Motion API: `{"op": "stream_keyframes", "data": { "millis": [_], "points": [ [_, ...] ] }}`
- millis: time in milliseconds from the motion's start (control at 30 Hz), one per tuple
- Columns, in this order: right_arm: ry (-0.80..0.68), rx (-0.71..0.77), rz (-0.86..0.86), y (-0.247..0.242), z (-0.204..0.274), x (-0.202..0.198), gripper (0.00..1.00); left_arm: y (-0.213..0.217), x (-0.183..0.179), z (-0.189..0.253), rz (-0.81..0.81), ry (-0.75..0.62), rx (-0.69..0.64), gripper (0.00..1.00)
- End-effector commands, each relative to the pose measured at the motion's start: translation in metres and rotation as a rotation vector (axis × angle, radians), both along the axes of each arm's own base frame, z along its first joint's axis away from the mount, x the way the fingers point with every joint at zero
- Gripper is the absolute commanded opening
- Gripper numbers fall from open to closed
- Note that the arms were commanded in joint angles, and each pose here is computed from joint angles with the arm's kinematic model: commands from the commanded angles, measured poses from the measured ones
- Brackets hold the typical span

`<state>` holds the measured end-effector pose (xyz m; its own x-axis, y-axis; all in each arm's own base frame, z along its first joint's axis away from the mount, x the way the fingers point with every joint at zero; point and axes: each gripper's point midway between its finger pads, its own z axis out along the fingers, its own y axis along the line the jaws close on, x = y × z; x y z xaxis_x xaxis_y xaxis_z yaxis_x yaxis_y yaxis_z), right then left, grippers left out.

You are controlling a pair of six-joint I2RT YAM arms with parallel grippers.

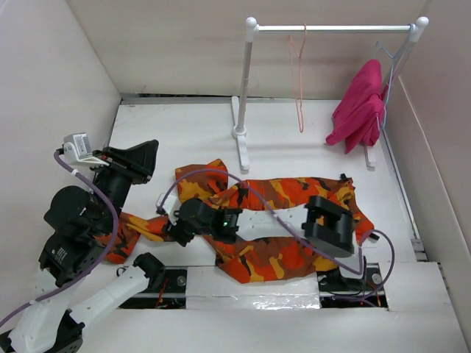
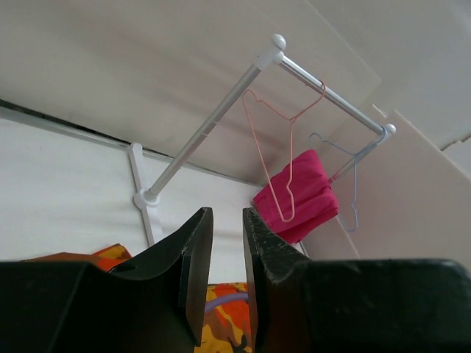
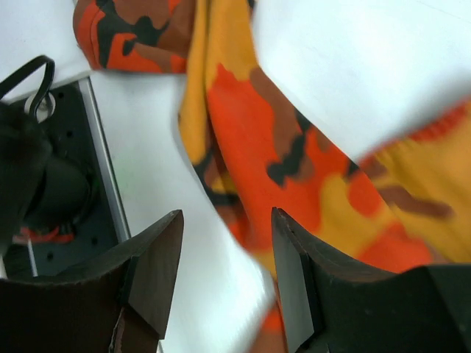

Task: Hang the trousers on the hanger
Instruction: Flatten out the trousers at the center of the board.

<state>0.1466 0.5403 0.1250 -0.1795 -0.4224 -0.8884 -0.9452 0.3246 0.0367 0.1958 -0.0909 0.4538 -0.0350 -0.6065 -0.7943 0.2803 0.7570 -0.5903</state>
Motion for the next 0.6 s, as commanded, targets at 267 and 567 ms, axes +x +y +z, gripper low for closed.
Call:
{"op": "stream_keyframes", "data": {
  "millis": [267,567],
  "points": [
    [0.0,0.005,0.079,0.073,-0.036,-0.007,0.55,0.011,-0.01,0.002,0.008,-0.028,0.064,0.22],
    [-0.03,0.005,-0.078,0.077,-0.046,0.019,0.16,0.013,-0.003,-0.01,0.04,-0.009,0.092,0.23]
  ]
}}
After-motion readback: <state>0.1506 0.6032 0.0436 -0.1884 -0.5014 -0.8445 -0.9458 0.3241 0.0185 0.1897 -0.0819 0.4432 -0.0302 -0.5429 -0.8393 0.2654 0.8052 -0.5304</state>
